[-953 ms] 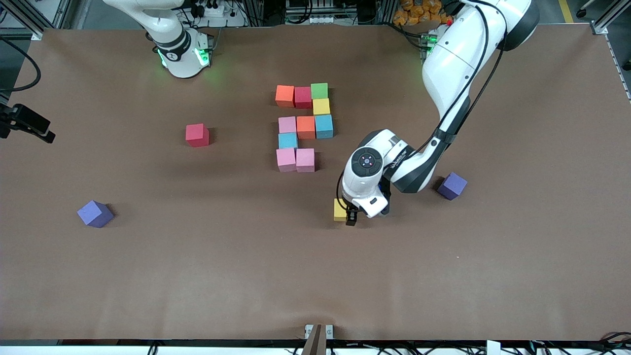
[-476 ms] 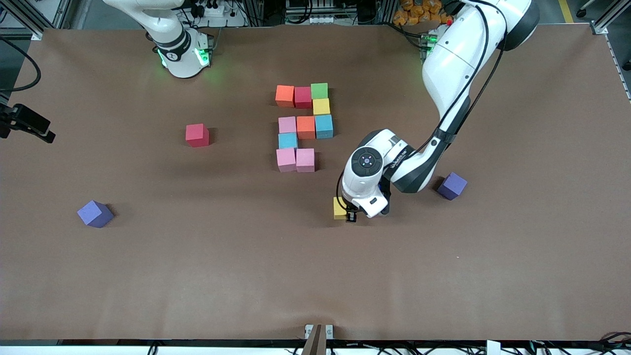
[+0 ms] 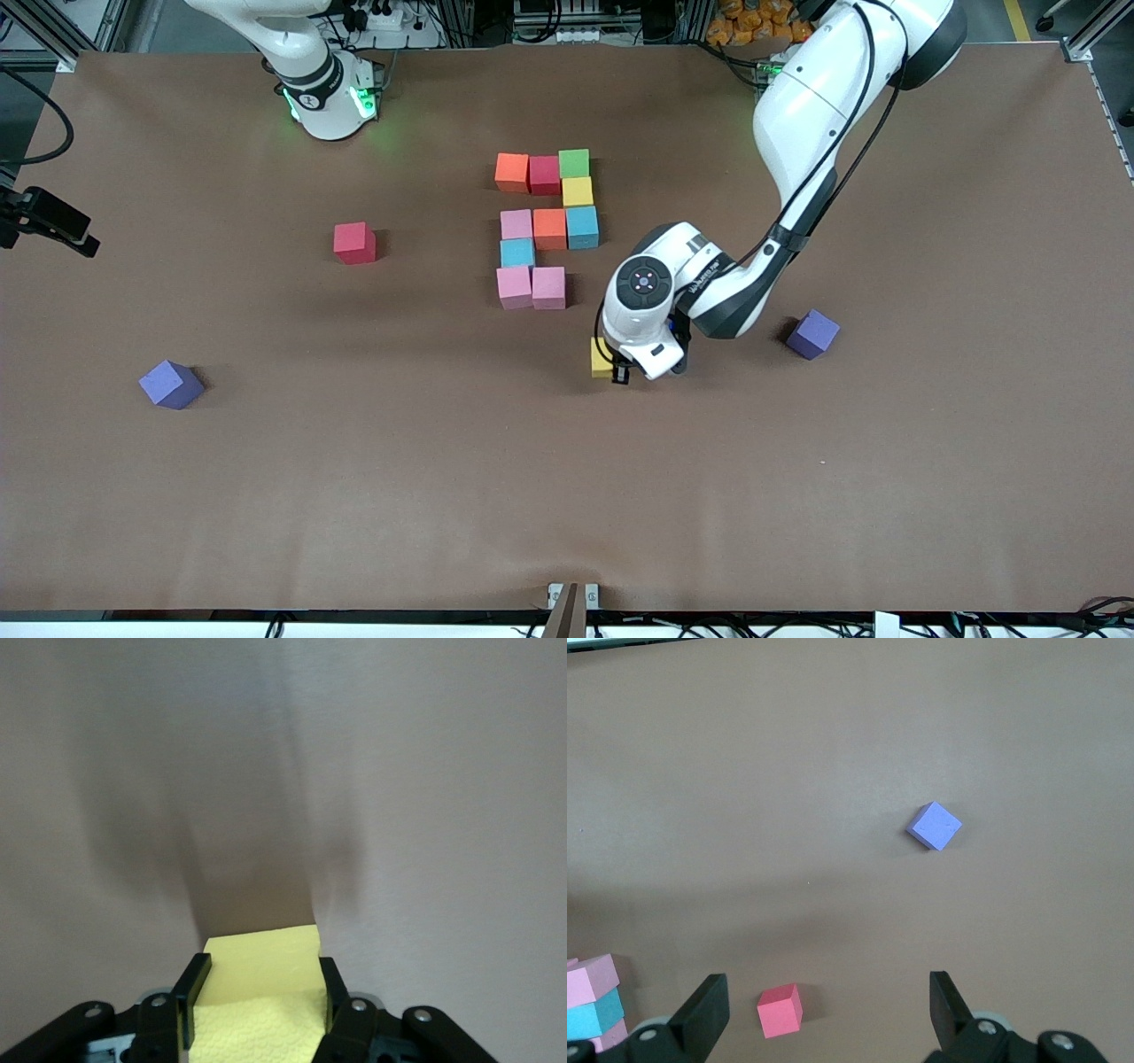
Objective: Form number 2 with 11 blocks
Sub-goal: 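Lower the yellow cube beside the pink cube and open the left gripper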
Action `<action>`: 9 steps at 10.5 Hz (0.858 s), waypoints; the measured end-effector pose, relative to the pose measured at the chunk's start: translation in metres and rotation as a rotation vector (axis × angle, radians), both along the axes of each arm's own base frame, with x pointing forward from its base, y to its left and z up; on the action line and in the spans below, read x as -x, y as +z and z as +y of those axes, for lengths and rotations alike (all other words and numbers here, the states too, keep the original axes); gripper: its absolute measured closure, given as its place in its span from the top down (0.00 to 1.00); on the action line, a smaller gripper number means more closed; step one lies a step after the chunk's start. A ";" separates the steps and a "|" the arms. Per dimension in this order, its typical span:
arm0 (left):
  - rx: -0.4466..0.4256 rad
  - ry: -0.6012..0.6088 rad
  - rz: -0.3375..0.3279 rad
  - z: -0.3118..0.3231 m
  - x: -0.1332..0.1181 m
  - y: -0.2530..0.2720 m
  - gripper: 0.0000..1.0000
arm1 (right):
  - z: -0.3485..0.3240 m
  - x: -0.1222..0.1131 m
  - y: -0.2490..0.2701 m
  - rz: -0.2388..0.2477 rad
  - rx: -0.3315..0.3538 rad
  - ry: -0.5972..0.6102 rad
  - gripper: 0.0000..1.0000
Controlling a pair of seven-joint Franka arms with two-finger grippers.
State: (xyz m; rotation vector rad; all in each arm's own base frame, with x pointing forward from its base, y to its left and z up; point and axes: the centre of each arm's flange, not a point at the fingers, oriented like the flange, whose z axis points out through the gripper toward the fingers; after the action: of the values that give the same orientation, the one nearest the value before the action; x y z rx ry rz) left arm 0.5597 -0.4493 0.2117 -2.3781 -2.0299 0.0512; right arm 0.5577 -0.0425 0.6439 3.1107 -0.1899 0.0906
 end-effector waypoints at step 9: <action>0.011 0.009 0.040 -0.006 0.086 0.009 0.54 | 0.001 -0.001 -0.002 0.004 0.000 0.002 1.00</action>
State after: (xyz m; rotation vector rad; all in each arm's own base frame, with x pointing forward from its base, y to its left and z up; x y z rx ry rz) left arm 0.4740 -0.4552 0.2211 -2.3551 -2.0282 0.1093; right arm 0.5583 -0.0413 0.6421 3.1113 -0.1865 0.0843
